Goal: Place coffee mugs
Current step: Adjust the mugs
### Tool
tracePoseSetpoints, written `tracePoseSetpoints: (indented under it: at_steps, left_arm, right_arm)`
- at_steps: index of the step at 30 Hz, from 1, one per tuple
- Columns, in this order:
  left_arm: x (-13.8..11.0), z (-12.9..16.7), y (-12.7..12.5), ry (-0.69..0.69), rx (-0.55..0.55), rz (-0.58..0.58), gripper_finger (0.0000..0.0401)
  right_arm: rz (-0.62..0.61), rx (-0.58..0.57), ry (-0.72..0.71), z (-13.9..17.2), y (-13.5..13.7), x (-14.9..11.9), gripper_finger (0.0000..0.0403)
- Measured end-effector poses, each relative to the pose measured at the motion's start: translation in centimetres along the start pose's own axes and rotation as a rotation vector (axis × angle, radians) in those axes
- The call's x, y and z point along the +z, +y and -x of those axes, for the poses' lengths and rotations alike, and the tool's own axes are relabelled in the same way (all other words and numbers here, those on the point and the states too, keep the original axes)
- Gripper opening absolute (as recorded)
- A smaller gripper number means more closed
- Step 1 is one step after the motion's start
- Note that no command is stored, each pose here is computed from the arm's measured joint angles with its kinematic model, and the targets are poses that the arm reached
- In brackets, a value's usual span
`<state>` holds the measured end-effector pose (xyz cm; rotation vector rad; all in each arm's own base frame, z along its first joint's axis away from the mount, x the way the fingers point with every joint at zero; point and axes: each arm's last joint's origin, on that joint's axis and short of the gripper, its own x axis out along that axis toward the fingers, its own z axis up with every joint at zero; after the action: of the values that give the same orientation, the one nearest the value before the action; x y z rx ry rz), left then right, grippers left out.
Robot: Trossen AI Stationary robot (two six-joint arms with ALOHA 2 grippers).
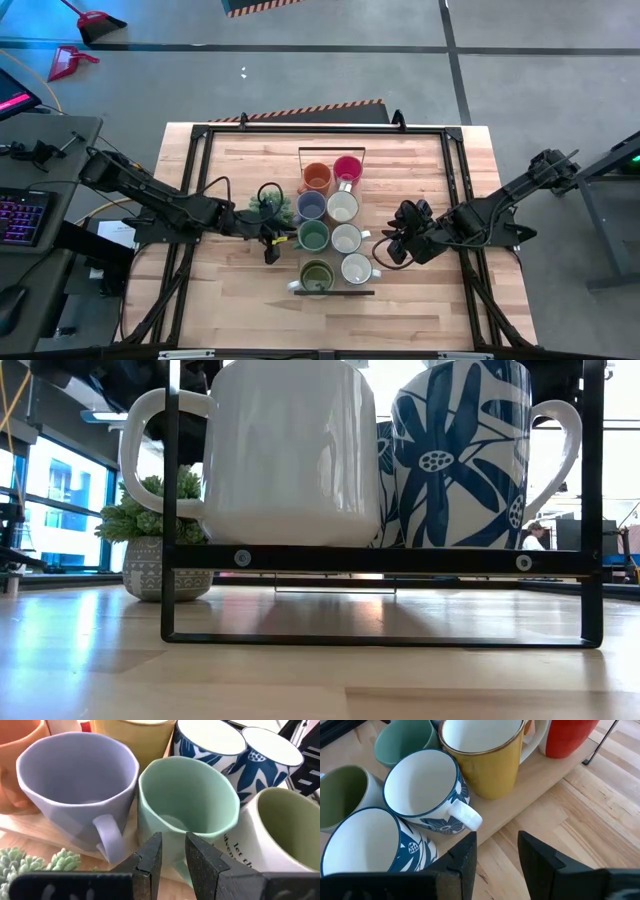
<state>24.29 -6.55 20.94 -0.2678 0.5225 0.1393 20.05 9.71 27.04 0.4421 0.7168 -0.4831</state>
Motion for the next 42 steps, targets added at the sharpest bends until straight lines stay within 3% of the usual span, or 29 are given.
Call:
tracePoseSetpoints:
  at_steps: [12, 18, 29, 35, 42]
  left_arm:
    - [0.2, 0.0, 0.0, -0.002, -0.023, -0.011, 0.0074]
    - [0.6, -0.3, 1.1, -0.008, 0.026, 0.01, 0.0074]
    - [3.9, 0.2, 2.6, 0.123, 0.108, -0.117, 0.0074]
    - [3.8, 0.7, 3.5, 0.24, 0.164, -0.134, 0.0074]
    - [4.1, 0.5, 4.3, 0.223, 0.21, -0.15, 0.0074]
  right_arm:
    - [-0.029, -0.012, -0.018, -0.1, -0.1, 0.2, 0.0122]
    - [-0.01, -0.019, -0.007, -0.4, -0.3, 0.6, 0.0122]
    - [0.026, 0.021, 0.058, -0.5, -0.3, 0.5, 0.0122]
    - [0.028, 0.027, 0.069, -0.5, -0.3, 0.4, 0.0122]
    - [0.027, 0.025, 0.064, -0.5, -0.3, 0.5, 0.0122]
